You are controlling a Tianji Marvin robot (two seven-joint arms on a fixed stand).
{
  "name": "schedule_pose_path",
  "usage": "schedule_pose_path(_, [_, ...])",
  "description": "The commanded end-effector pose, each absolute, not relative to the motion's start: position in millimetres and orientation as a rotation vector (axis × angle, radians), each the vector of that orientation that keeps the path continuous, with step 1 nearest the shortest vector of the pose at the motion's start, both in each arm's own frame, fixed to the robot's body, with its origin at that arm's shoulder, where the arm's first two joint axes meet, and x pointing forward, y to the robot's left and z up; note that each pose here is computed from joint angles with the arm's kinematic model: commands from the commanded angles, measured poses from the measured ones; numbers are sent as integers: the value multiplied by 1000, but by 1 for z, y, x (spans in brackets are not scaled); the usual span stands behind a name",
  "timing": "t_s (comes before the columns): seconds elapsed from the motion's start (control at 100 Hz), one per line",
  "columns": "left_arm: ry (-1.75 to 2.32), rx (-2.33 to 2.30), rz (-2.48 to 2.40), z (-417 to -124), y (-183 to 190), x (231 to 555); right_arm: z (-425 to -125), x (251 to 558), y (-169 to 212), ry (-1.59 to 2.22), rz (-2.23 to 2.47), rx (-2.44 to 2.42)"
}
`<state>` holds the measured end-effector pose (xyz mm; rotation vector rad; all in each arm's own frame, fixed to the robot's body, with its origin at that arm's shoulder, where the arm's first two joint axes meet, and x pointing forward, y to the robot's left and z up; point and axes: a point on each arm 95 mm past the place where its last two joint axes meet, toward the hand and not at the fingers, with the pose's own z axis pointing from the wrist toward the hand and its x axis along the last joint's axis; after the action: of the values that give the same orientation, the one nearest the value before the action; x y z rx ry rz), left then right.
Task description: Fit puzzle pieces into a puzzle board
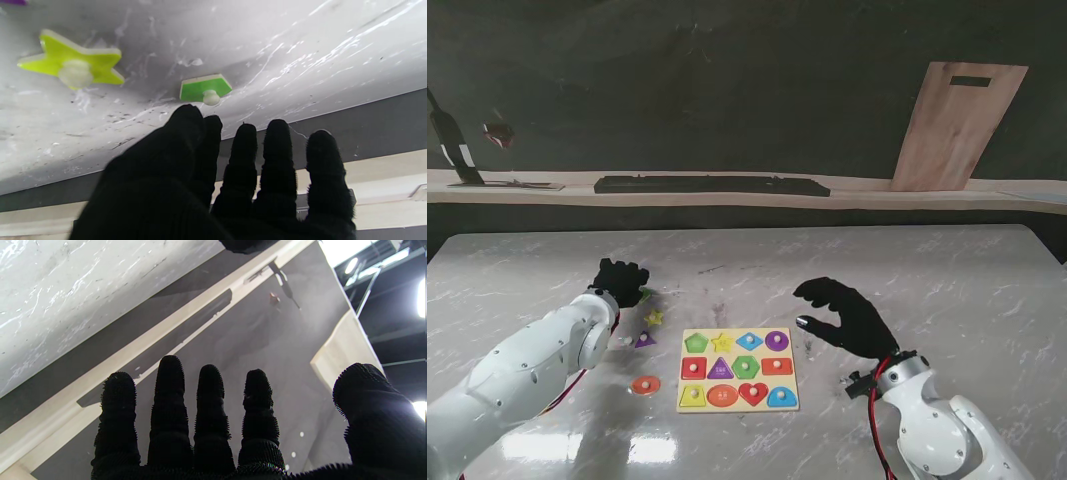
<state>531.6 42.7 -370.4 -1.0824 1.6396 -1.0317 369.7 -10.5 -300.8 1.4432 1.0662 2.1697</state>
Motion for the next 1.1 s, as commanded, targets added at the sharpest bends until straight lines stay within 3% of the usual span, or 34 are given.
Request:
schedule_pose_path(0.0, [1634,-1090,-1026,-370,43,534,-303,368,-9,1059,2167,1452])
schedule_pose_path(1.09, [1622,-1099,-1017,-386,31,535,-306,372,-11,1056,2129,1498])
